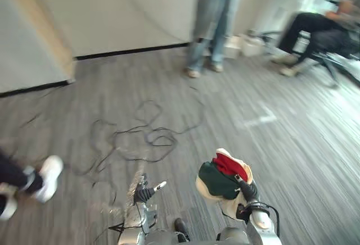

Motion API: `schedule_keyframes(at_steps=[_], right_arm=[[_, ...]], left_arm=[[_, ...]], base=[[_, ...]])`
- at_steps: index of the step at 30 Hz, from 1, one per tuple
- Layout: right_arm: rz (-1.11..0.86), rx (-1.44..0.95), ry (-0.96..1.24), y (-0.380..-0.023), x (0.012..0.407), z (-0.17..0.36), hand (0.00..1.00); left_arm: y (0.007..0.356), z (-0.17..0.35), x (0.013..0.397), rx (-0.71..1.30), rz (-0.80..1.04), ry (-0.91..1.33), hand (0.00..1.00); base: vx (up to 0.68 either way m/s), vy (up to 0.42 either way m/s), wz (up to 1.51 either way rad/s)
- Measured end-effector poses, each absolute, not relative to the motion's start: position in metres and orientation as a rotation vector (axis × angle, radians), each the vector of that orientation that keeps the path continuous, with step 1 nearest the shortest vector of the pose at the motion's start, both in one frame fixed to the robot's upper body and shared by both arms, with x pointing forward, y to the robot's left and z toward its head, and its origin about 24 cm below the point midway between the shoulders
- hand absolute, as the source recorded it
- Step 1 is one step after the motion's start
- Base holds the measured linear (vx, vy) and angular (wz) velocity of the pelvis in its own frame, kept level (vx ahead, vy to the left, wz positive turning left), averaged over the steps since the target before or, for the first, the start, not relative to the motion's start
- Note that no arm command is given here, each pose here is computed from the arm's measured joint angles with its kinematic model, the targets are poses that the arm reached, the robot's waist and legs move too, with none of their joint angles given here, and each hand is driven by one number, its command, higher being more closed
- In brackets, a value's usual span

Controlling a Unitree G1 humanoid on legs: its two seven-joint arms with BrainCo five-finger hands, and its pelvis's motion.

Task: Tidy the bed and pick cloth on bed and put in laundry

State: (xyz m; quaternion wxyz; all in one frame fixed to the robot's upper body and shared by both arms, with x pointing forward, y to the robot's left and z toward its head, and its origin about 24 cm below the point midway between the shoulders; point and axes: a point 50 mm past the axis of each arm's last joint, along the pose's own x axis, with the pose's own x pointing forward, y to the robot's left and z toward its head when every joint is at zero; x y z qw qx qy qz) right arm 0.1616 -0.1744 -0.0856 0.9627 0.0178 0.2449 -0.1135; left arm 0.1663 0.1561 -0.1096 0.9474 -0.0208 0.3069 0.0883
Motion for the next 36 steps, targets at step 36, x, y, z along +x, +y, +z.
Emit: schedule_keyframes(at_steps=[36], right_arm=[[-0.199, 0.040, 0.628, -0.167, 0.139, -0.107, 1.00]], left_arm=[[0.142, -0.117, 0.143, -0.094, 0.136, 0.684, 0.00]], base=[[0.09, 0.031, 1.14]])
